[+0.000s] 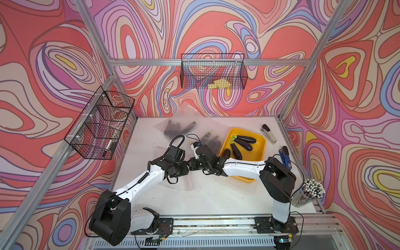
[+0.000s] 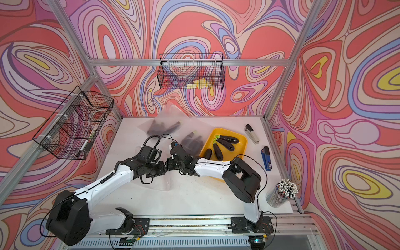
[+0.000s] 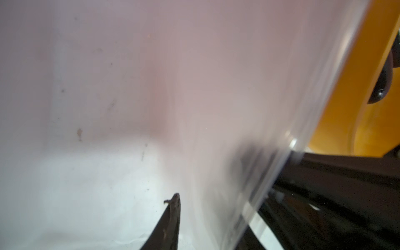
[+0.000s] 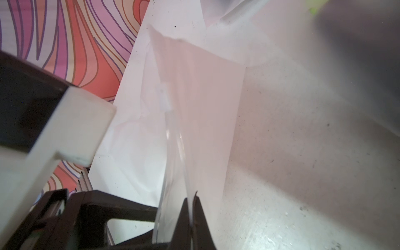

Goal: Place the eggplant in a zip-top bag and seal the zipper
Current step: Open the zipper of the food storage bag at the center of the board.

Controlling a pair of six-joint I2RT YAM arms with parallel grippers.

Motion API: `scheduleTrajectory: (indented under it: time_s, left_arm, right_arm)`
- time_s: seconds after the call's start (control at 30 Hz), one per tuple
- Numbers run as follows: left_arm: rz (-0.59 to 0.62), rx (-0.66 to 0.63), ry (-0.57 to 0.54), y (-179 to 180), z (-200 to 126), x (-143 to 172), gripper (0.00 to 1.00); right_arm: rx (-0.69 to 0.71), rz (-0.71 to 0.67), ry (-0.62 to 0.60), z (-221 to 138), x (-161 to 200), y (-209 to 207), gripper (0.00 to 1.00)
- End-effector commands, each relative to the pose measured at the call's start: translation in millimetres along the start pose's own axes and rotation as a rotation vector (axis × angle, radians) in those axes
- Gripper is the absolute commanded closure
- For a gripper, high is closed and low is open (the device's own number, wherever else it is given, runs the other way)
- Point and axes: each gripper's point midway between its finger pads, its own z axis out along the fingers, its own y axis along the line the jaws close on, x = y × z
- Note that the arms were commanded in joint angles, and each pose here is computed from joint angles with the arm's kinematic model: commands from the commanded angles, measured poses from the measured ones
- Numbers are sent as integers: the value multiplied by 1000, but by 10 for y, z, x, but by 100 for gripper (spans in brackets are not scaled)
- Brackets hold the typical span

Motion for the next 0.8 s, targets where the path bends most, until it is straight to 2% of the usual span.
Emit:
scheduleTrajectory:
  time_s: [0.0,0.07,0.17,0.27,0.4,0.57,0.63,0.77]
  left_arm:
    - [6,-109,-16,197,14,7,65]
    - [2,-139,-28,268,16,7,72]
    - [30,-160,-51,293,-73,-32,89]
    - [82,-159,-68,249,-225,-87,100]
    - [130,-183,-82,231,-499,-142,100]
    - [156,-141,8,126,-750,29,100]
    - [139,-189,13,230,-857,82,100]
    - [99,-269,-52,404,-1234,94,100]
  right_arm:
    - [-21,-2,-48,-129,-179,153,99]
    - [-21,-2,-49,-134,-184,155,99]
    - [-3,1,-43,-156,-153,101,99]
    - [15,5,-20,-129,-68,3,98]
    - [32,-6,21,-94,48,-74,95]
    - [-127,-38,36,-28,19,273,92]
    - [-191,-41,26,-1,-50,431,92]
    - [-254,-58,48,128,-81,581,91]
